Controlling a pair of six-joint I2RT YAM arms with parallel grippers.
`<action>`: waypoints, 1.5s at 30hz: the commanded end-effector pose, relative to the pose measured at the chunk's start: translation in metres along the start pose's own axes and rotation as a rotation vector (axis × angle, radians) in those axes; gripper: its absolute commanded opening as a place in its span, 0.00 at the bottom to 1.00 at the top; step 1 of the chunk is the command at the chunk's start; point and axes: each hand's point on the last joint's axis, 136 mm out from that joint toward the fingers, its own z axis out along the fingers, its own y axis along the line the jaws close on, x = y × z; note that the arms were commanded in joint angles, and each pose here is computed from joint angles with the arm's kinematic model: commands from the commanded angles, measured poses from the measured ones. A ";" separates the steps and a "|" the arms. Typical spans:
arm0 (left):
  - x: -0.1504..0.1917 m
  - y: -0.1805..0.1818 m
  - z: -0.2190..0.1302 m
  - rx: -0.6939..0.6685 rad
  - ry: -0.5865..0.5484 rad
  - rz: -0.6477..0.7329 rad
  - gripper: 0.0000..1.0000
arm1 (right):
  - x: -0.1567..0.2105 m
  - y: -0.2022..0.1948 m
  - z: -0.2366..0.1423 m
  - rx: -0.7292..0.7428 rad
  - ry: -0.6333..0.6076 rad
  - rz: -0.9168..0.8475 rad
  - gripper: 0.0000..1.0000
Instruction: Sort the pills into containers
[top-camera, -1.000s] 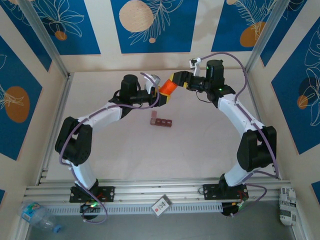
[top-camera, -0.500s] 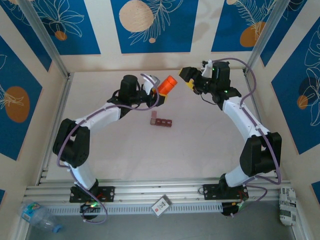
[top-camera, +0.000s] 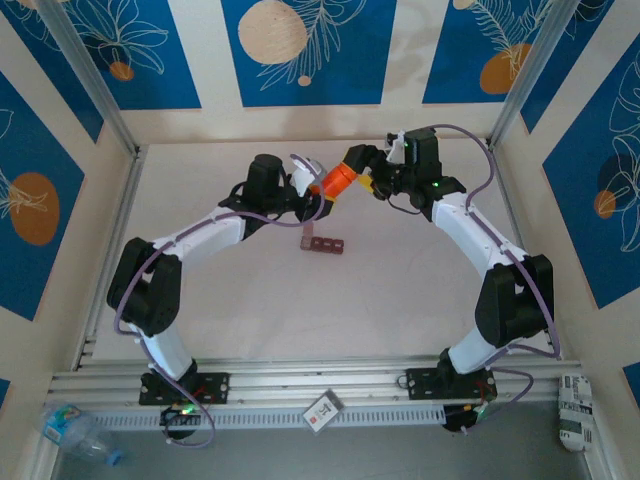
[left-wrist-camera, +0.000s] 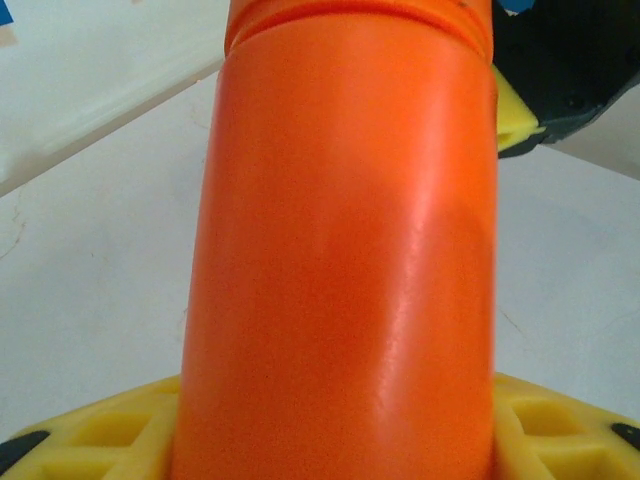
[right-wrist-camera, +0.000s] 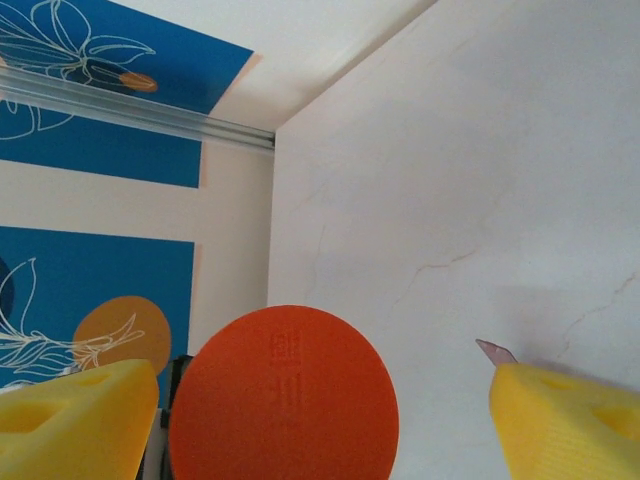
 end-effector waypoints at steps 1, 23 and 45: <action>-0.019 -0.006 -0.003 0.003 -0.036 0.049 0.00 | -0.001 0.006 0.002 -0.002 0.000 0.008 0.84; -0.039 -0.020 -0.012 0.160 -0.109 -0.042 0.00 | -0.004 0.034 -0.012 -0.196 0.030 -0.331 0.47; -0.022 0.005 -0.012 -0.011 -0.020 0.002 0.00 | -0.032 0.012 -0.033 -0.068 -0.060 -0.018 0.89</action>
